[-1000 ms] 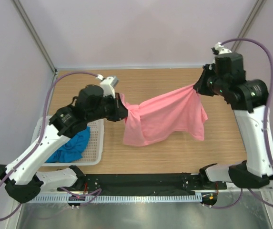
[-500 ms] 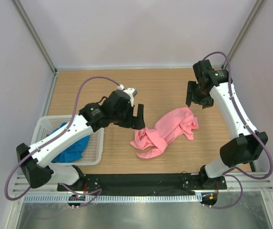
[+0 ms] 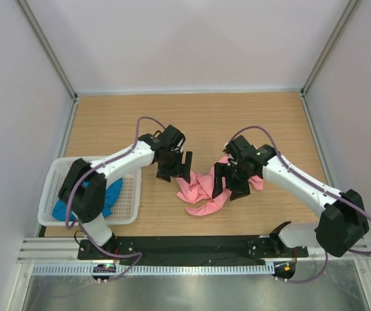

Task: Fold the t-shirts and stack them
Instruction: Flatten the tshirt out

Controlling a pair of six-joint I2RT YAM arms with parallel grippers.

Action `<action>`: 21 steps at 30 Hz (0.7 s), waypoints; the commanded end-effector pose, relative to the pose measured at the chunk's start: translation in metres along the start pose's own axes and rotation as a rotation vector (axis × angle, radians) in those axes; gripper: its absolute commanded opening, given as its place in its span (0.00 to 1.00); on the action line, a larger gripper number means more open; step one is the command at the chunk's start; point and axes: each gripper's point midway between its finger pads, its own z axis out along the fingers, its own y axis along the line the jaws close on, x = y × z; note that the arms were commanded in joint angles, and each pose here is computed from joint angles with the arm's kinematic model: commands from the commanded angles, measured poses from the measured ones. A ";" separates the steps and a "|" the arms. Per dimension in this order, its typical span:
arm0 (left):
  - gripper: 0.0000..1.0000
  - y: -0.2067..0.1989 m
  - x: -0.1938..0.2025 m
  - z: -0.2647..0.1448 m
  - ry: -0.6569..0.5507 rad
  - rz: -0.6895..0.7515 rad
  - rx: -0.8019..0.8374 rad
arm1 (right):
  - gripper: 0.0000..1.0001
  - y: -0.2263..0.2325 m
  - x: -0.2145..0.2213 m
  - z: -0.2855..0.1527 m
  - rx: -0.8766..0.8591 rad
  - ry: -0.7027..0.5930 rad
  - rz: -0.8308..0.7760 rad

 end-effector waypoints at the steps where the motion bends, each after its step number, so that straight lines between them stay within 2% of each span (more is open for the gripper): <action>1: 0.81 -0.006 -0.013 0.013 0.014 -0.004 0.059 | 0.78 0.038 0.000 0.013 -0.120 -0.025 -0.002; 5: 0.87 -0.013 -0.018 0.023 0.023 -0.018 0.113 | 0.89 0.019 0.006 0.032 -0.007 -0.038 0.022; 8: 0.90 -0.020 -0.016 0.031 0.042 -0.034 0.153 | 0.89 0.002 0.005 0.045 0.044 -0.076 0.054; 10: 0.90 -0.025 -0.014 0.034 0.059 -0.047 0.179 | 0.87 -0.001 0.006 0.053 0.037 -0.077 0.076; 14: 0.87 -0.018 -0.007 0.048 0.100 -0.081 0.159 | 0.74 -0.003 0.014 0.074 -0.005 -0.059 0.107; 17: 0.70 -0.013 0.003 0.059 0.142 -0.112 0.146 | 0.69 -0.004 0.013 0.084 -0.013 -0.061 0.134; 18: 0.60 -0.011 0.006 0.062 0.147 -0.119 0.148 | 0.65 -0.004 0.011 0.086 -0.017 -0.066 0.139; 19: 0.55 -0.011 0.008 0.063 0.151 -0.121 0.152 | 0.60 -0.004 0.010 0.088 -0.014 -0.069 0.142; 20: 0.49 -0.011 0.008 0.063 0.149 -0.122 0.151 | 0.53 -0.005 0.009 0.089 -0.008 -0.074 0.150; 21: 0.36 -0.010 0.007 0.063 0.143 -0.121 0.145 | 0.34 -0.007 0.007 0.090 0.001 -0.081 0.153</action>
